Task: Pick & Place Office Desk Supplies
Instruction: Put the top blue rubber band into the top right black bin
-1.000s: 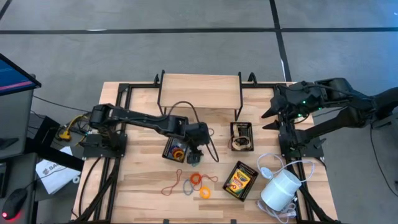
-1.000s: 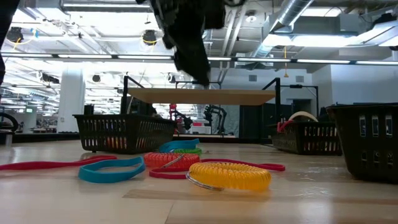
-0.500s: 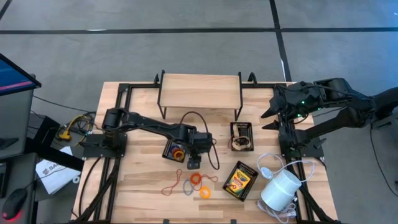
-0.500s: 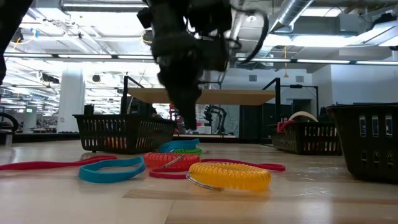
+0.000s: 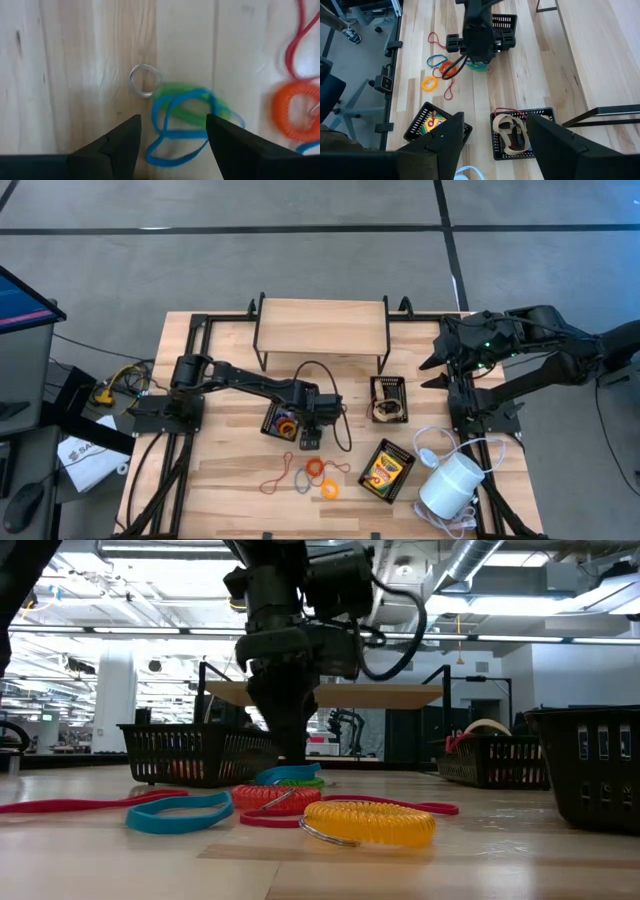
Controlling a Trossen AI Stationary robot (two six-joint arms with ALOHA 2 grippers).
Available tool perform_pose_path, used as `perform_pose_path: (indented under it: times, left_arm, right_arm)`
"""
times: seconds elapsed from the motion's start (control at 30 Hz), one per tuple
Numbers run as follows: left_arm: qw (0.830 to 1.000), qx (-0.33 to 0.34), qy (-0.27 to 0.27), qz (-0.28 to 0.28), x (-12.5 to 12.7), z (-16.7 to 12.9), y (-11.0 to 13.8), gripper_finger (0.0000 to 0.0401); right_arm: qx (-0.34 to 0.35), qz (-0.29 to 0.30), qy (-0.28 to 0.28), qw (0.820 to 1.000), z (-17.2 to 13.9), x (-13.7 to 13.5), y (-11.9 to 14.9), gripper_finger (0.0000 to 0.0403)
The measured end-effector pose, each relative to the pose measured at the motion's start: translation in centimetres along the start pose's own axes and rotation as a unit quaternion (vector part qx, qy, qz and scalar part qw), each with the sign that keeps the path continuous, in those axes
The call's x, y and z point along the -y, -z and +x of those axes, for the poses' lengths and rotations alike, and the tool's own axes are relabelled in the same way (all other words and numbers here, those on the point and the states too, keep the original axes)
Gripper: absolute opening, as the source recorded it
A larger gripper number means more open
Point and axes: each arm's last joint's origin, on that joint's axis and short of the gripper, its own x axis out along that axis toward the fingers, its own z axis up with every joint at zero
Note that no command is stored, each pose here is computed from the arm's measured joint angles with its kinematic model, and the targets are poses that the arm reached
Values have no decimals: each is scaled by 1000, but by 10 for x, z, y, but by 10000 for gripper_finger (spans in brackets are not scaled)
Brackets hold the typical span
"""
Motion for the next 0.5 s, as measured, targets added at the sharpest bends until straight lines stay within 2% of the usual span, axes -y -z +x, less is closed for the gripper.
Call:
perform_pose_path:
  times: [0.33, 0.43, 0.5]
  left_arm:
    - [1000, -13, -1, -8, -13, 9, 1, 209]
    - [999, -34, 29, -2, -12, 10, 5, 181]
    - [998, -45, 46, 7, -9, 10, 7, 145]
  right_arm:
    - [-1, 8, 0, 1000, 0, 0, 0, 211]
    - [-1, 8, 0, 1000, 0, 0, 0, 211]
    - [-1, 7, 0, 1000, 0, 0, 0, 211]
